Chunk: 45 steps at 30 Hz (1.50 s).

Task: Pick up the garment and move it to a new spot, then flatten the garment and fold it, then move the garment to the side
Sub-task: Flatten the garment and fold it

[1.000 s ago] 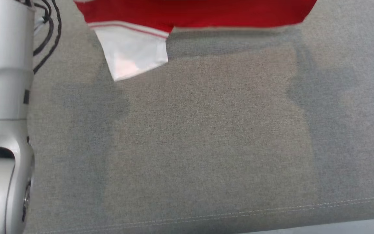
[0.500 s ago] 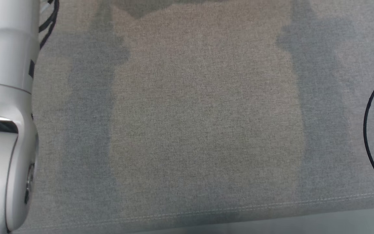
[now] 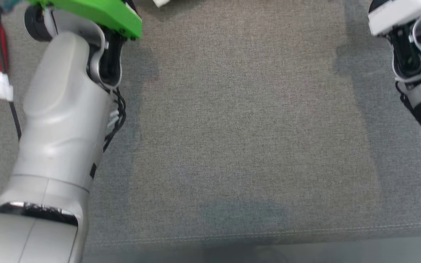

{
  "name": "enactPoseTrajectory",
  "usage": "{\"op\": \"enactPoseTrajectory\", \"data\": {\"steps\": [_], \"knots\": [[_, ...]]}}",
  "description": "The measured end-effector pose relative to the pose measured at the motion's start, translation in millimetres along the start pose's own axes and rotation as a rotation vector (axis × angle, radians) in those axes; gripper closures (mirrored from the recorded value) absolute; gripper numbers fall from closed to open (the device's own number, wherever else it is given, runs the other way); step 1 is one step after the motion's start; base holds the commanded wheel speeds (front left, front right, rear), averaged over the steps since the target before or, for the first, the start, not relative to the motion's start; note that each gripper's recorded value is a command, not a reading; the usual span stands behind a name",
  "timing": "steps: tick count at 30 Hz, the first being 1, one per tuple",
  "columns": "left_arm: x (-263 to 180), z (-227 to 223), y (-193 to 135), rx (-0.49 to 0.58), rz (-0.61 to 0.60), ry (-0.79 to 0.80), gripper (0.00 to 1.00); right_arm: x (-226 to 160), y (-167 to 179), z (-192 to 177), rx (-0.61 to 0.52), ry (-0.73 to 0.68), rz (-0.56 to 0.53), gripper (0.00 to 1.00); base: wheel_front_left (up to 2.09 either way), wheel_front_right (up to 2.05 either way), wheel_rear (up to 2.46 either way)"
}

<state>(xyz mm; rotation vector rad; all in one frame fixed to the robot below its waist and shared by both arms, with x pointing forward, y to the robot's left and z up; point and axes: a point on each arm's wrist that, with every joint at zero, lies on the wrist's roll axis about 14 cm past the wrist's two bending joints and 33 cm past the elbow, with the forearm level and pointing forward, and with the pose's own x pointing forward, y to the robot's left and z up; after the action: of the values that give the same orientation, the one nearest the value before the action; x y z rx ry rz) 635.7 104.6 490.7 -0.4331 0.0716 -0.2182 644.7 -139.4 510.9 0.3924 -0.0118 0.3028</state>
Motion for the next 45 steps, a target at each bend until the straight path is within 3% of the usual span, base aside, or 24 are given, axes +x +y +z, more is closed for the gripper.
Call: {"op": "enactPoseTrajectory", "data": {"steps": [6, 13, 25, 33, 45], "knots": [[-54, -25, 10, 0.005, -0.002, -0.007, 1.00, -53, 5, -22, 0.127, 0.016, 0.012, 1.00, 0.00, 0.00, 0.00], [-131, -31, 8, 0.009, 0.025, 0.009, 1.00, -133, -1, -41, 0.238, 0.032, -0.073, 1.00, 0.00, 0.00, 0.00], [-250, -32, -11, -0.018, 0.105, 0.221, 1.00, -252, -18, -62, 0.244, 0.125, -0.255, 1.00, 0.00, 0.00, 0.00], [-299, -51, -25, -0.097, 0.137, 0.344, 1.00, -289, -18, -67, 0.242, 0.190, -0.305, 1.00, 0.00, 0.00, 0.00], [-344, -79, -32, -0.166, 0.169, 0.501, 1.00, -325, -5, -99, 0.219, 0.407, -0.316, 1.00, 0.00, 0.00, 0.00]]}}
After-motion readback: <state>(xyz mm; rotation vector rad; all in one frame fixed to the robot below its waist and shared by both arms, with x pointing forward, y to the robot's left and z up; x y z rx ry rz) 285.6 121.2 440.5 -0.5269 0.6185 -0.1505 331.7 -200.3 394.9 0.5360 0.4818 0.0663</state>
